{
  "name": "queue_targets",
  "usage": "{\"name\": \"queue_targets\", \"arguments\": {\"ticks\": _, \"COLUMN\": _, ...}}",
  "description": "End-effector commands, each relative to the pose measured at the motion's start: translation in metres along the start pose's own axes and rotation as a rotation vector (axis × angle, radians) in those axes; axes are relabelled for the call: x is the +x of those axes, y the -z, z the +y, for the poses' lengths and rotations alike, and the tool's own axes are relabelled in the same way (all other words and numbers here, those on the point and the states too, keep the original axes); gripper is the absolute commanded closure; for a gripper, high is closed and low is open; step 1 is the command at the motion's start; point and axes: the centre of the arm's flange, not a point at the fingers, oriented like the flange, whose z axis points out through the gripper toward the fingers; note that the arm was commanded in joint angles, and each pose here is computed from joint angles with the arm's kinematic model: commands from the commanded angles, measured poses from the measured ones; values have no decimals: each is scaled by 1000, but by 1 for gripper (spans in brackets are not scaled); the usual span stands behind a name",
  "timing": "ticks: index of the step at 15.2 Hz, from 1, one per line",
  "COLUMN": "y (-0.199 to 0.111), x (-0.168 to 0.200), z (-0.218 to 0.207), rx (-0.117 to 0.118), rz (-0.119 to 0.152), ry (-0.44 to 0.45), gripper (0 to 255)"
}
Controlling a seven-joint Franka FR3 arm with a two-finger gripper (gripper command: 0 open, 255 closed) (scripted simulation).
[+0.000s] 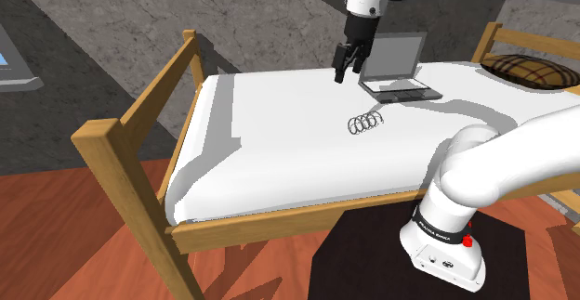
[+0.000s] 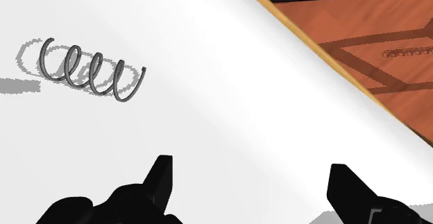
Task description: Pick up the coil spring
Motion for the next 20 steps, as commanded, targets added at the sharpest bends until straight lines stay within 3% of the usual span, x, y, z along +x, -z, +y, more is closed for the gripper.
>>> {"name": "queue_targets", "arguments": {"ticks": 1, "y": 0, "x": 0, "z": 0, "rx": 0, "rz": 0, "ry": 0, "gripper": 0}}
{"name": "queue_targets", "arguments": {"ticks": 20, "y": -189, "x": 30, "z": 157, "rx": -50, "rz": -115, "ry": 156, "gripper": 0}}
